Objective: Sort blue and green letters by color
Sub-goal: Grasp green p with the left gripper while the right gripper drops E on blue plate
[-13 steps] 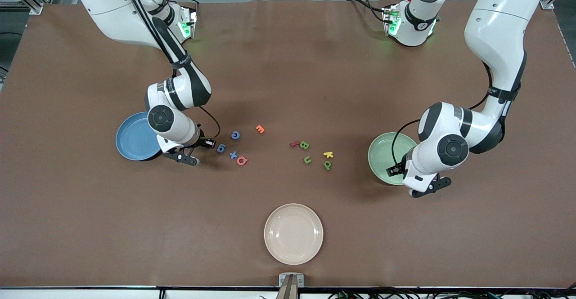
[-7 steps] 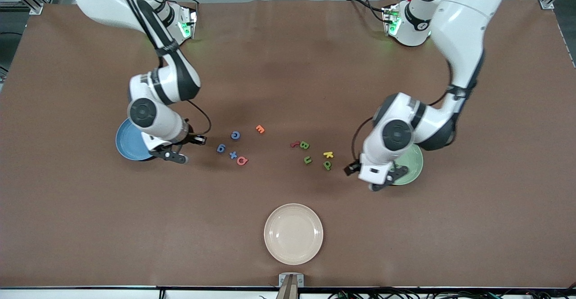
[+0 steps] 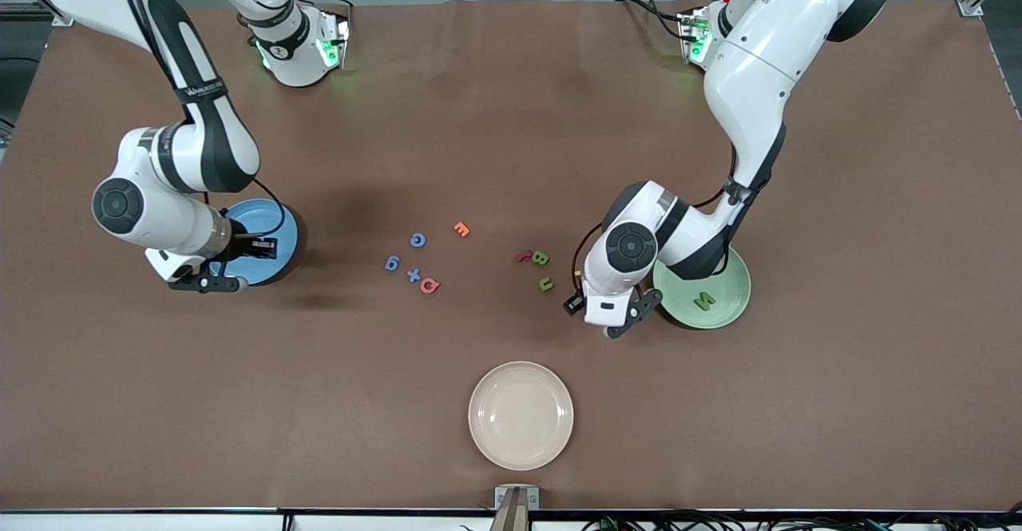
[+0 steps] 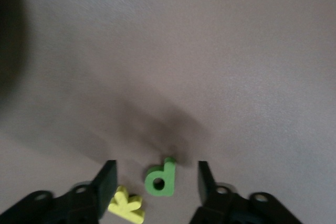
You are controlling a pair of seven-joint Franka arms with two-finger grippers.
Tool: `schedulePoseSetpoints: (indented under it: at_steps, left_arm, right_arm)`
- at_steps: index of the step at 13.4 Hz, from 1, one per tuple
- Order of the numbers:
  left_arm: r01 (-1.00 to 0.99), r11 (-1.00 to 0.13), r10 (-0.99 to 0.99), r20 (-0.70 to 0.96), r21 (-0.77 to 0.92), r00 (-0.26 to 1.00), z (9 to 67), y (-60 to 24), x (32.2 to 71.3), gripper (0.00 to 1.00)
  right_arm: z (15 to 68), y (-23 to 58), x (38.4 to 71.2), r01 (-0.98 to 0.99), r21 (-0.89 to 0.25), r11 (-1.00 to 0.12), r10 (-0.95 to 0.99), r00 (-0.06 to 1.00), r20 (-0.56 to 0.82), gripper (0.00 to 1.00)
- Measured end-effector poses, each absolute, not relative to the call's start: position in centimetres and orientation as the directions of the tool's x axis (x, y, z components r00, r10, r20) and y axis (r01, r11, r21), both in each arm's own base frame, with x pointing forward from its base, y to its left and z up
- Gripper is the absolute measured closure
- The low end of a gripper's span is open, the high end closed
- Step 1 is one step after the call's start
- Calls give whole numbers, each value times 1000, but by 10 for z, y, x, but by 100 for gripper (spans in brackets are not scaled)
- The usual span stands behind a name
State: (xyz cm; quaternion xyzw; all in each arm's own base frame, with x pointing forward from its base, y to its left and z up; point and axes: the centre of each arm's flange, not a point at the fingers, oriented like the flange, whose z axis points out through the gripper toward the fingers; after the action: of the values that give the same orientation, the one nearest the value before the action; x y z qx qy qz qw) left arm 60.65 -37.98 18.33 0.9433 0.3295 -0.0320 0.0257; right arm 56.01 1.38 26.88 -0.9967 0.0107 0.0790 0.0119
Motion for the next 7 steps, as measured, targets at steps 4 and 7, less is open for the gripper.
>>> schedulePoseSetpoints:
  at_steps: [4, 7]
  left_arm:
    - [625, -780, 621, -81, 34, 779, 174, -387, 604, 40]
    - [616, -787, 612, -81, 34, 787, 174, -394, 599, 47]
  right_arm:
    - [251, -20, 551, 30, -24, -999, 33, 990, -134, 73]
    - [239, -35, 543, 48, -19, -999, 50, 989, -137, 73]
